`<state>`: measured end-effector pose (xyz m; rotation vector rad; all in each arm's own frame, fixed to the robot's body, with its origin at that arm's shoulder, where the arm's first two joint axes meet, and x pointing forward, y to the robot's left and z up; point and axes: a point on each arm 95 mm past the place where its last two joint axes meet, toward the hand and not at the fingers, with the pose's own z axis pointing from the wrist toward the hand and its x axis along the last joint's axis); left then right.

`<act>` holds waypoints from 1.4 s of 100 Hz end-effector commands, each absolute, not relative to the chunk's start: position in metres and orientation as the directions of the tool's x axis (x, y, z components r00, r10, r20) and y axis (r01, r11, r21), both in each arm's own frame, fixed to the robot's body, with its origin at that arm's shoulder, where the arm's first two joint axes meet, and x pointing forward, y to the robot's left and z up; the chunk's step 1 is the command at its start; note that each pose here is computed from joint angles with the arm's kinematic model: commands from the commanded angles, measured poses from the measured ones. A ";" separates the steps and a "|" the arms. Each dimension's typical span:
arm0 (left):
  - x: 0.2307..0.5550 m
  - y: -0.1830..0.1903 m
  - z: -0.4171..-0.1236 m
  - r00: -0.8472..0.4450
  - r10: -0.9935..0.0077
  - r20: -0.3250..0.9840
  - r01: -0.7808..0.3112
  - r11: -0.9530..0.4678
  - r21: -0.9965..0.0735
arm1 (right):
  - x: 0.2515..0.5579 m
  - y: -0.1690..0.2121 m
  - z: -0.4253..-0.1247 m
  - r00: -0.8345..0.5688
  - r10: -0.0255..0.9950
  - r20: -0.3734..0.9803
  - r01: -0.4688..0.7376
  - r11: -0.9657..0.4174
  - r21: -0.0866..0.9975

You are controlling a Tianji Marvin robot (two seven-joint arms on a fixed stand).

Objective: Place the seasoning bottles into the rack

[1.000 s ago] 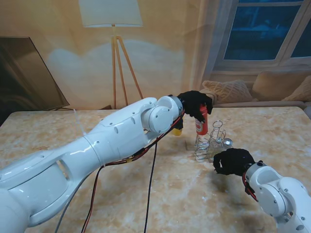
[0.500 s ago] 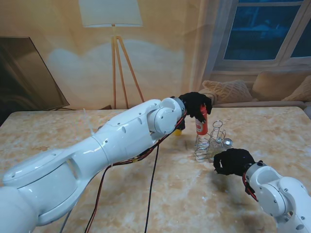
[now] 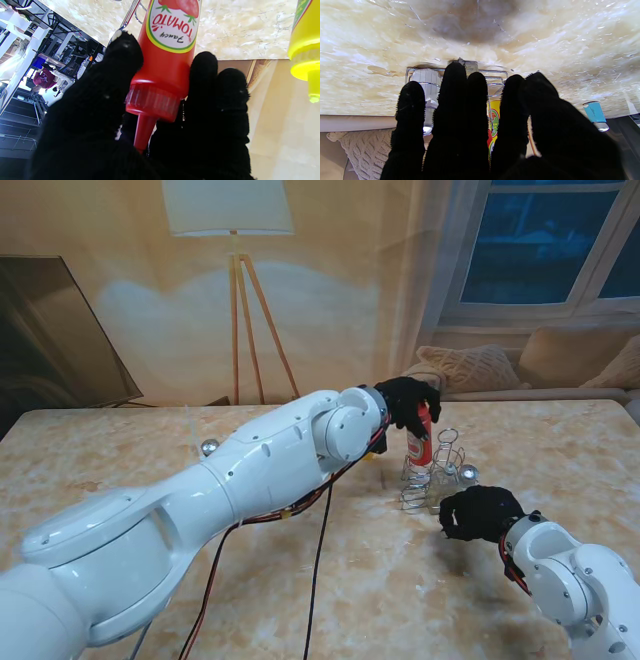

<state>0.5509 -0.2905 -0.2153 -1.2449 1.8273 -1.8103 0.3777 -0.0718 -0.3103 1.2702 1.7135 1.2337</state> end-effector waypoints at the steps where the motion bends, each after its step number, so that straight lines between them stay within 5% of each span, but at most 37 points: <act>1: 0.548 -0.297 -0.216 -0.597 -0.713 0.366 -0.383 -0.147 -0.912 | 0.375 -0.070 -0.316 -0.312 0.950 0.029 0.346 0.086 0.934; 140: 0.542 -0.312 -0.257 -0.625 -0.702 0.342 -0.441 -0.044 -0.897 | 0.376 -0.070 -0.316 -0.311 0.950 0.023 0.343 0.090 0.935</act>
